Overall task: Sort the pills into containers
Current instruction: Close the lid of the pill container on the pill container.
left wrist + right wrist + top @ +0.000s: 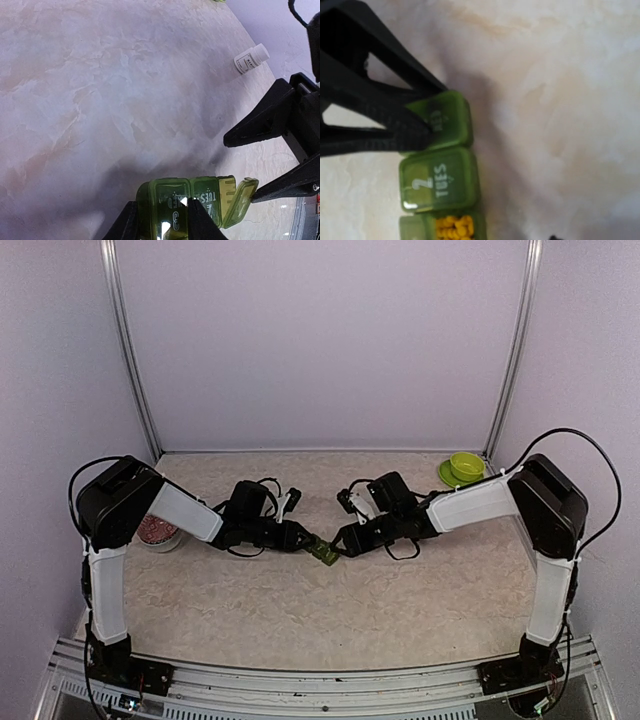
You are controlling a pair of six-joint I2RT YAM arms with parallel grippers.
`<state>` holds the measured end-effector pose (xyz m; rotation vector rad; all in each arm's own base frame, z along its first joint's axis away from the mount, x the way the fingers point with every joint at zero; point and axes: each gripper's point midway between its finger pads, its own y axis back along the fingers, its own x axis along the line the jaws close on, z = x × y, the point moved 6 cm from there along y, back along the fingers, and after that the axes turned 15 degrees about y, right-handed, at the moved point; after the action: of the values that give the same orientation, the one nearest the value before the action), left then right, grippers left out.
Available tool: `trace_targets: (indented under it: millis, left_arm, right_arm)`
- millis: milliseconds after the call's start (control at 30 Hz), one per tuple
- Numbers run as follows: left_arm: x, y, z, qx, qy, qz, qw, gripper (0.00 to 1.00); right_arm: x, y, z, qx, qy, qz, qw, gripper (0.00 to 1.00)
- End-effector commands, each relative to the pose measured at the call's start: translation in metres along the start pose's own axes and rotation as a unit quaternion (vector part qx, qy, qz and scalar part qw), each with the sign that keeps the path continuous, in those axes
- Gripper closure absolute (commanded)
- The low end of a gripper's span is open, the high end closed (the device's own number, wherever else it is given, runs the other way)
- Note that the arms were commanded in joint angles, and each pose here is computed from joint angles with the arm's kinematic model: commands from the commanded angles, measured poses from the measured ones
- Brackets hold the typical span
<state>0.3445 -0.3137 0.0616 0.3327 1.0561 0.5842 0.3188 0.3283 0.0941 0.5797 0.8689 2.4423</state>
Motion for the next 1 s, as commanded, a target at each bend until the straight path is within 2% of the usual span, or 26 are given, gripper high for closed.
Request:
trace_targets:
  millis: [0, 433, 967]
  left_arm:
    - [0.026, -0.009, -0.033, 0.057, 0.027, 0.051, 0.997, 0.69]
    - [0.025, -0.009, -0.033, 0.057, 0.026, 0.051, 0.997, 0.69]
    - [0.025, -0.010, -0.032, 0.058, 0.026, 0.051, 0.997, 0.69]
  right_arm:
    - [-0.002, -0.010, -0.009, 0.013, -0.028, 0.034, 0.999, 0.47]
    - [-0.004, -0.018, -0.014, 0.019, -0.069, 0.079, 0.994, 0.66]
    - [-0.012, -0.027, -0.022, 0.020, -0.126, 0.117, 0.985, 0.75]
